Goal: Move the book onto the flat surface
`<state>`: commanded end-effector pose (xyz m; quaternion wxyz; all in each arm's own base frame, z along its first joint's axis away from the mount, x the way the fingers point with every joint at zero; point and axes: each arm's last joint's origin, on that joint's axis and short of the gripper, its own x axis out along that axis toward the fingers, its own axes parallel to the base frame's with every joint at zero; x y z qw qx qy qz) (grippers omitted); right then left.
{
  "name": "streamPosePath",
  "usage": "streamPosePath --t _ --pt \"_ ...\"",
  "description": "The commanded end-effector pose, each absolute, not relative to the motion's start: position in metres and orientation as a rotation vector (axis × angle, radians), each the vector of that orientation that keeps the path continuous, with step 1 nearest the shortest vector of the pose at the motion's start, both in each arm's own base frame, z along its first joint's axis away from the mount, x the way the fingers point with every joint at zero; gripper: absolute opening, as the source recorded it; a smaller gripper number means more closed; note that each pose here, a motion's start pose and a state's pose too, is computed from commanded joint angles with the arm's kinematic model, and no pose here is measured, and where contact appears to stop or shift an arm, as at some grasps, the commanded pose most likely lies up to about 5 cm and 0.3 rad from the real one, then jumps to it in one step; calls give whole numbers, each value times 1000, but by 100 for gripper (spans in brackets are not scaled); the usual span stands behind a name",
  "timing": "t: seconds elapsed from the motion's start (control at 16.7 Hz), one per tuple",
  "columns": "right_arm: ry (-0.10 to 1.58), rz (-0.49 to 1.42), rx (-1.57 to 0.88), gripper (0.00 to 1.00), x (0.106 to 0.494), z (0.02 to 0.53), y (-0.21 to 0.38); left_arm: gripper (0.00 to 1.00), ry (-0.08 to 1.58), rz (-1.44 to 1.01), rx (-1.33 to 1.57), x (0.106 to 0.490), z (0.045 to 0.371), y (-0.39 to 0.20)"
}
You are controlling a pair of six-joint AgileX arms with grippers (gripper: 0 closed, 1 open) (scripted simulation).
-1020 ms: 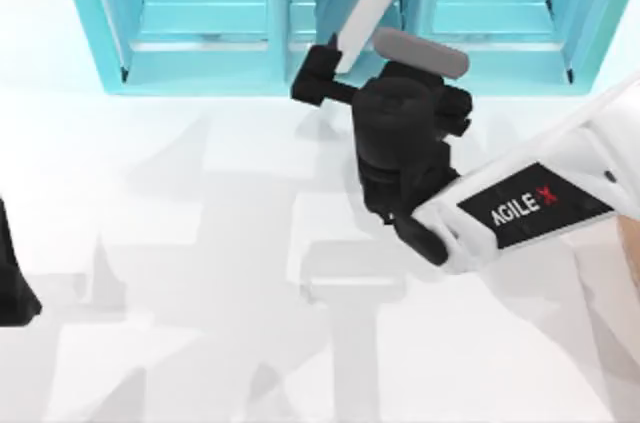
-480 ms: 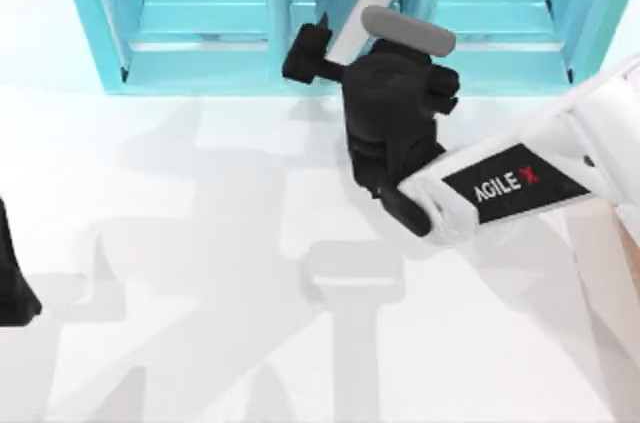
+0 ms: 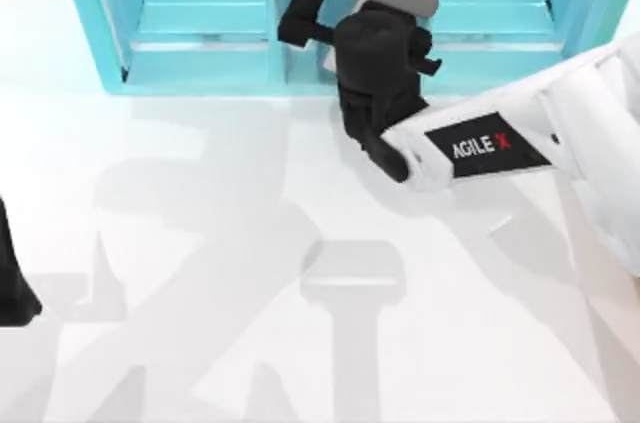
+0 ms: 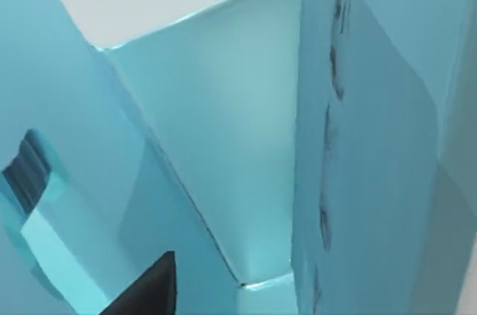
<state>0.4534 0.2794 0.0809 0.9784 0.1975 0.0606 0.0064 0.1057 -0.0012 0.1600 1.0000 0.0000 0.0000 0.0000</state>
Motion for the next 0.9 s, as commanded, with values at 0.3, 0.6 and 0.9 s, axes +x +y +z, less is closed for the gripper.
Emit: streamPosePath --t 0.3,0.6,0.9 --pt "122 13 398 100 457 80 279 100 0 0 0 106 160 -1" --pt "122 13 398 62 457 80 279 100 0 0 0 106 160 -1" --pt "122 13 398 25 457 80 279 100 0 0 0 106 160 -1"
